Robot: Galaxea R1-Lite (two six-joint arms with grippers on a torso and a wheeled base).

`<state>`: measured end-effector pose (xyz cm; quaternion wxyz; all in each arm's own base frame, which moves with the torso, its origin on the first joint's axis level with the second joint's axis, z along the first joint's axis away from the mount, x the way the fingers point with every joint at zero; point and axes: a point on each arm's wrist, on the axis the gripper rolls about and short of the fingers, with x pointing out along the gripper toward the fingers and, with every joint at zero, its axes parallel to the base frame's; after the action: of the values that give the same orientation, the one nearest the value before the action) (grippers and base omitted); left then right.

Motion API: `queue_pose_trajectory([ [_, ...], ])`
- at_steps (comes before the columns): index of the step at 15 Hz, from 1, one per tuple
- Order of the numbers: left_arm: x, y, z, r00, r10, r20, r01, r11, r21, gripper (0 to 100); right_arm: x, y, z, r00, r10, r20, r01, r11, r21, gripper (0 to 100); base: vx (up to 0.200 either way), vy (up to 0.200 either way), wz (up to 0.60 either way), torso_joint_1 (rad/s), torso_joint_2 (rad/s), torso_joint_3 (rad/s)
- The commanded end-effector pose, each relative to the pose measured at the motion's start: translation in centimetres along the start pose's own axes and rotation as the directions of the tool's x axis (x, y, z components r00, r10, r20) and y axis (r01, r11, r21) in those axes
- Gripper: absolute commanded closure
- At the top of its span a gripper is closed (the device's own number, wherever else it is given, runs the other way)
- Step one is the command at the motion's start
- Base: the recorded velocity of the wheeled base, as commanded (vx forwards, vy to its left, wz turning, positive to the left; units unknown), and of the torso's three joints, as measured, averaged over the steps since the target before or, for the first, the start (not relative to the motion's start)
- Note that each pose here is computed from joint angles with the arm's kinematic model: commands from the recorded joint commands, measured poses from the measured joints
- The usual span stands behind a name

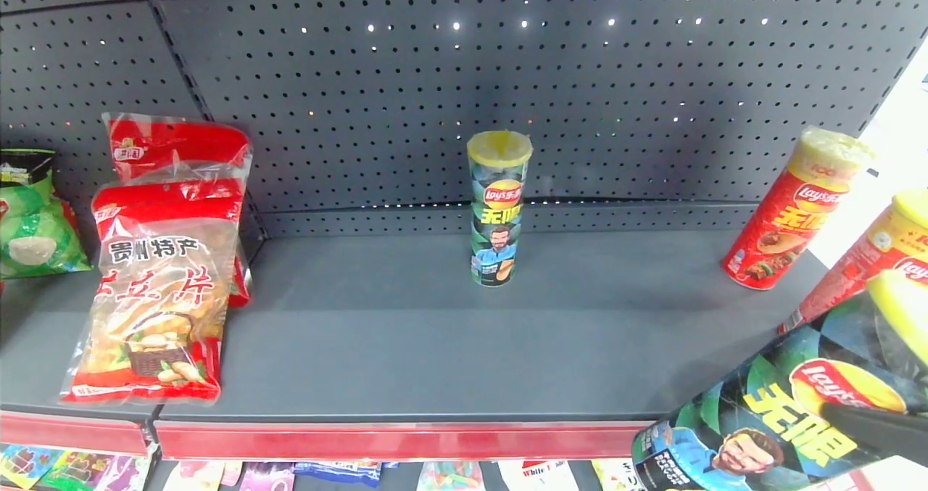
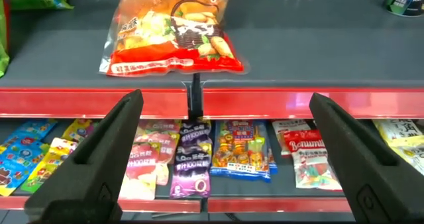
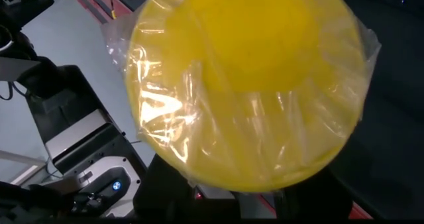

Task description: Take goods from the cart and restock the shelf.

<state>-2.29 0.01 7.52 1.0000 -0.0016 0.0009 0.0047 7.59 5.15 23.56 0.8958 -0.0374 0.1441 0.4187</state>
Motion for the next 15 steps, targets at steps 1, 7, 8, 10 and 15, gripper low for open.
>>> queue_pose_trajectory([
  [1,0.01,0.0,0.0,1.0,0.0,-0.001,0.0,1.0,0.0,0,0.09,-0.01,-0.06,1.0,0.002,-0.004,-0.002,1.0,0.0,100,0.0,0.0,0.0,0.0,0.0,0.0],
  [7,-0.01,0.0,0.04,1.0,0.0,0.0,0.0,1.0,0.0,0,0.18,-0.02,-0.47,1.0,0.003,-0.016,-0.003,1.0,0.005,100,0.1,0.0,0.0,-0.001,0.0,0.0],
  [8,0.01,0.0,0.0,1.0,0.0,-0.001,0.0,1.0,0.0,0,0.23,-0.04,-0.51,1.0,0.003,-0.019,-0.003,1.0,0.006,100,0.0,0.0,0.0,0.0,0.0,0.0],
  [10,0.01,0.0,0.0,1.0,0.001,-0.001,-0.001,1.0,-0.001,0,0.36,-0.09,-0.45,1.0,0.003,-0.012,-0.003,1.0,0.004,100,0.0,0.0,0.0,0.0,0.0,0.0],
  [15,-0.01,0.0,0.04,1.0,-0.002,0.0,0.002,1.0,0.003,0,0.61,-0.18,-0.59,1.0,0.003,-0.016,-0.003,1.0,0.005,100,0.0,0.0,0.0,0.0,0.0,0.0],
])
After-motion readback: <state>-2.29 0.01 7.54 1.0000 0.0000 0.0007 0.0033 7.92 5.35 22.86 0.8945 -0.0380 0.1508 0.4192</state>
